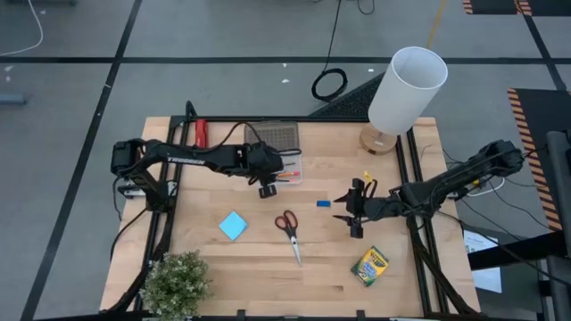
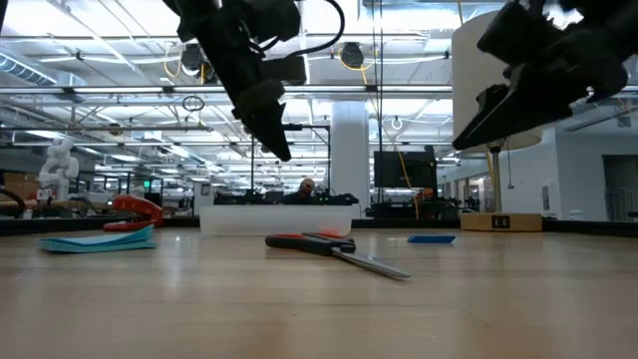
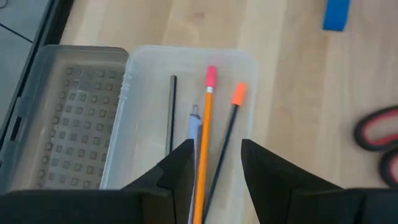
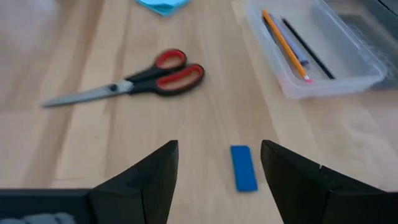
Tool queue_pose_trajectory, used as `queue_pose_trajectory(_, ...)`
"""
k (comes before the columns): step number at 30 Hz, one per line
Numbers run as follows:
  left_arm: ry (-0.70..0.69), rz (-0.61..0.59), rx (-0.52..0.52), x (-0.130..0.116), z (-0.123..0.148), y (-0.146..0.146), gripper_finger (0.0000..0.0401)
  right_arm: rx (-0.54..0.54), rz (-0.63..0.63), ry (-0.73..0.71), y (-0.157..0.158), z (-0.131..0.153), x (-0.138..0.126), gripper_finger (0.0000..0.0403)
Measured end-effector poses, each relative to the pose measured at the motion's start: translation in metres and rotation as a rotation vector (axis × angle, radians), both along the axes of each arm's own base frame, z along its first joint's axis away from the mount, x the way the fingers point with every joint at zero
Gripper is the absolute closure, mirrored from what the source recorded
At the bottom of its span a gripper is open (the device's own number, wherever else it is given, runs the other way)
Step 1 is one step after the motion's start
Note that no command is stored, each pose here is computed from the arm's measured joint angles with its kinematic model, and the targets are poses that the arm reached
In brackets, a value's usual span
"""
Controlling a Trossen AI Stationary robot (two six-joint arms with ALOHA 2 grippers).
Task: Pack school essentials
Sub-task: Put the black scissors into the black supply box
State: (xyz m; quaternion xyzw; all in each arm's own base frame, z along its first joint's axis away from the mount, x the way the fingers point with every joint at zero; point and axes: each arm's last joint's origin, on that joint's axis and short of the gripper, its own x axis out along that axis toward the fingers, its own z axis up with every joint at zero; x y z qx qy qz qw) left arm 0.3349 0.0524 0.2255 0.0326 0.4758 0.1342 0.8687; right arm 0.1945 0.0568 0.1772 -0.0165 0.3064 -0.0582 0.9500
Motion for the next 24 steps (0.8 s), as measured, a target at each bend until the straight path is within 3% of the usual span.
queue_pose_trajectory(15, 0.063, -0.095, -0.035, -0.008, 0.006, -0.043, 0.0265, -0.003, 0.031, -0.106, -0.026, -0.020, -0.002, 0.0181)
queue_pose_trajectory(21, 0.008, -0.140, -0.054, -0.006, 0.011, -0.064, 0.0265, 0.003, 0.030, -0.104, -0.033, -0.021, -0.001, 0.0181)
queue_pose_trajectory(24, -0.036, -0.108, -0.052, -0.005, 0.014, -0.075, 0.0265, -0.007, 0.027, -0.103, -0.035, -0.021, -0.001, 0.0181)
